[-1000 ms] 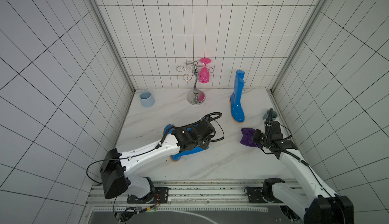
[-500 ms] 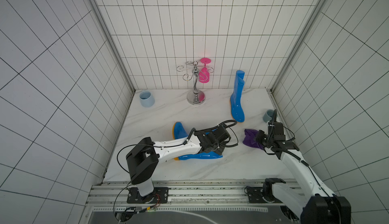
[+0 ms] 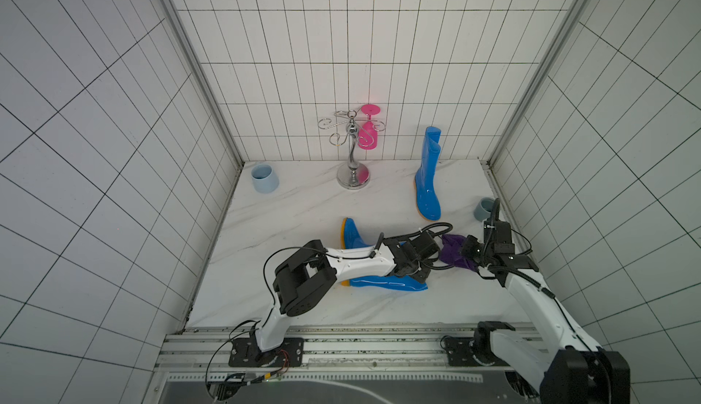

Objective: Wipe the rubber boots with a cloth
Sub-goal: Adjust the rubber boot at the center of the board.

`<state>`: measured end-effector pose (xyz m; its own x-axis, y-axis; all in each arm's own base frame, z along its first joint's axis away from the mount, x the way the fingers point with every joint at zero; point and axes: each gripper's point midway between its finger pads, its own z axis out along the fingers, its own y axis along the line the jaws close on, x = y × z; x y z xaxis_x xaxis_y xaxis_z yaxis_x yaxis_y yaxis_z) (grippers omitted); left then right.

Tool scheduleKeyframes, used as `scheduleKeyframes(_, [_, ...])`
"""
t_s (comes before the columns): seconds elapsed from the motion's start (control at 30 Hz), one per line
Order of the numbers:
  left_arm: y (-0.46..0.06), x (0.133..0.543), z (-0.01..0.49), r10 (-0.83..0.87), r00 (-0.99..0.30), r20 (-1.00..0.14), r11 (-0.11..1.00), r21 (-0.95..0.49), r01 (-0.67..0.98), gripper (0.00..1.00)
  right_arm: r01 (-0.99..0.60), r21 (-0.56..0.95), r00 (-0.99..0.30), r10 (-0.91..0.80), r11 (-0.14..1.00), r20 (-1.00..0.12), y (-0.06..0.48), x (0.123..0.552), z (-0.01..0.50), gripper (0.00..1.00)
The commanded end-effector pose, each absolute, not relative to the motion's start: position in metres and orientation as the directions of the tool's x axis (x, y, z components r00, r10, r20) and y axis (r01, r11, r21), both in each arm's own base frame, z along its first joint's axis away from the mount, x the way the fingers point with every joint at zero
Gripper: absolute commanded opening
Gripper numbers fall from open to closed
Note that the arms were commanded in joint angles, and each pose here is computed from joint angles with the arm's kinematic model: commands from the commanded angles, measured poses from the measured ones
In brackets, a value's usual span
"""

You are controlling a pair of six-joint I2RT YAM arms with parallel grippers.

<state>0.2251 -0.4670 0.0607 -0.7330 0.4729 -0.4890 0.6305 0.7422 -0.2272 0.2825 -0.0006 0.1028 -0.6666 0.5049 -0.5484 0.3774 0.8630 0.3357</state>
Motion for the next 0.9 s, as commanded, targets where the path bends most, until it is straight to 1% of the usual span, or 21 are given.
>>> scheduleKeyframes(0.0, [-0.484, 0.235, 0.066, 0.458, -0.716, -0.527, 0.734, -0.231, 0.639, 0.0, 0.396, 0.318, -0.679, 0.508, 0.861, -0.53, -0.004, 0.274, 0.086, 0.0])
scheduleKeyframes(0.1, [-0.484, 0.239, 0.059, 0.463, -0.722, -0.515, 0.743, -0.22, 0.633, 0.0, 0.398, 0.317, -0.679, 0.509, 0.861, -0.529, -0.005, 0.274, 0.085, 0.0])
scheduleKeyframes(0.13, [-0.484, 0.24, 0.06, 0.459, -0.724, -0.515, 0.747, -0.216, 0.628, 0.03, 0.399, 0.318, -0.679, 0.51, 0.86, -0.529, -0.005, 0.275, 0.085, 0.0])
scheduleKeyframes(0.17, [-0.482, 0.243, 0.062, 0.455, -0.723, -0.519, 0.753, -0.21, 0.624, 0.09, 0.4, 0.317, -0.678, 0.511, 0.86, -0.529, -0.006, 0.274, 0.085, 0.0])
scheduleKeyframes(0.2, [-0.482, 0.244, 0.065, 0.452, -0.723, -0.522, 0.756, -0.206, 0.622, 0.13, 0.401, 0.317, -0.677, 0.511, 0.86, -0.53, -0.006, 0.274, 0.085, 0.0])
scheduleKeyframes(0.27, [-0.48, 0.248, 0.071, 0.452, -0.72, -0.527, 0.761, -0.193, 0.619, 0.2, 0.4, 0.318, -0.676, 0.511, 0.86, -0.531, -0.006, 0.274, 0.086, 0.0])
scheduleKeyframes(0.33, [-0.477, 0.254, 0.08, 0.449, -0.718, -0.533, 0.768, -0.181, 0.614, 0.22, 0.402, 0.318, -0.674, 0.513, 0.859, -0.532, -0.007, 0.274, 0.086, 0.0])
scheduleKeyframes(0.4, [-0.472, 0.261, 0.093, 0.435, -0.714, -0.549, 0.78, -0.166, 0.603, 0.28, 0.402, 0.319, -0.672, 0.513, 0.858, -0.534, -0.007, 0.274, 0.087, 0.0])
scheduleKeyframes(0.53, [-0.452, 0.278, 0.128, 0.404, -0.704, -0.584, 0.801, -0.146, 0.581, 0.3, 0.4, 0.32, -0.671, 0.513, 0.859, -0.536, -0.007, 0.274, 0.087, 0.0])
scheduleKeyframes(0.6, [-0.426, 0.29, 0.153, 0.371, -0.696, -0.615, 0.823, -0.128, 0.553, 0.31, 0.401, 0.321, -0.667, 0.514, 0.858, -0.539, -0.008, 0.275, 0.088, 0.0])
scheduleKeyframes(0.67, [-0.388, 0.303, 0.168, 0.319, -0.707, -0.631, 0.852, -0.135, 0.506, 0.32, 0.397, 0.322, -0.671, 0.511, 0.86, -0.538, -0.007, 0.275, 0.088, 0.0])
scheduleKeyframes(0.73, [-0.345, 0.312, 0.178, 0.25, -0.731, -0.635, 0.866, -0.192, 0.462, 0.35, 0.392, 0.324, -0.672, 0.509, 0.861, -0.538, -0.006, 0.275, 0.089, 0.0])
scheduleKeyframes(0.87, [-0.259, 0.314, 0.177, 0.095, -0.782, -0.616, 0.86, -0.345, 0.377, 0.4, 0.391, 0.325, -0.674, 0.508, 0.861, -0.537, -0.006, 0.276, 0.088, 0.0])
